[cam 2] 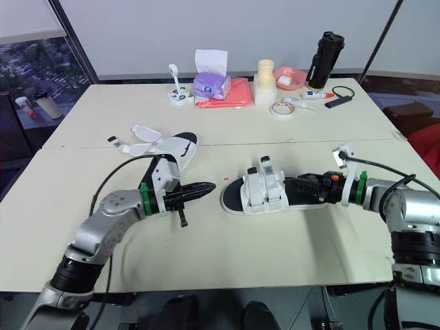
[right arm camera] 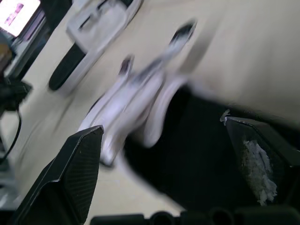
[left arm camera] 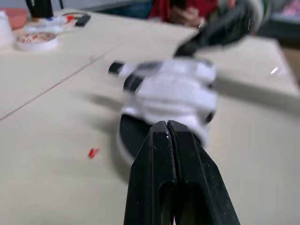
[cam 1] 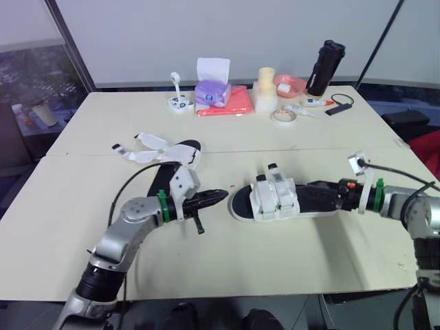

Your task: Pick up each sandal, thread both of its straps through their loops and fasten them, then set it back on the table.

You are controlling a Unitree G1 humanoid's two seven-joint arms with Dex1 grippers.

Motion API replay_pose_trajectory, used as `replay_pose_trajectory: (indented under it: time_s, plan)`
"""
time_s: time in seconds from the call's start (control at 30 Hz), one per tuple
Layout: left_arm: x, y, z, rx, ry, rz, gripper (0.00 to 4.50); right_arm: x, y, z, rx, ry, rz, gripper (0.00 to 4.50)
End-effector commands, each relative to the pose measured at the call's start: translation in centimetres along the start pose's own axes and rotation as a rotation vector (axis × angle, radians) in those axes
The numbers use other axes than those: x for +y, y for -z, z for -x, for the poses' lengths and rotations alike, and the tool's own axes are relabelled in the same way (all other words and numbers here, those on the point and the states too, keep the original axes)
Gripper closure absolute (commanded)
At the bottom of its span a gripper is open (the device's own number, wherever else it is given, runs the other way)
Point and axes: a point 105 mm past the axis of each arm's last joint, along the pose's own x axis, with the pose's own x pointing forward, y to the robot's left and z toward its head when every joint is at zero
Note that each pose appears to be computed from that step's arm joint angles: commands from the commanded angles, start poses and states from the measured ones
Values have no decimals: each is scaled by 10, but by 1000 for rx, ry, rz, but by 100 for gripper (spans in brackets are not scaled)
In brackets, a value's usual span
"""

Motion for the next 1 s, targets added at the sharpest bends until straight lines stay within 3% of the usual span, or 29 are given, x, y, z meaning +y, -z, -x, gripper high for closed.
replay_pose_trajectory:
  time_s: [0.03,0.2,0.37,0.7,0.8,1.0]
  plan:
    - [-9,-24,4,-46,39,24,450,8,-3,0,-2,-24,30,3]
    - [-22,-32,7,-18,108,59,450,11,2,-11,-14,-75,-48,3]
    - [-30,-23,12,47,161,82,450,23,-13,-19,-97,-223,-203,3]
    - [-25,-8,14,110,158,41,450,30,-7,-50,113,-331,-226,3]
    - [-25,-9,16,107,145,34,450,26,-13,-59,122,-327,-232,83]
    - [-30,-8,16,105,137,32,450,28,-17,-58,131,-363,-255,374]
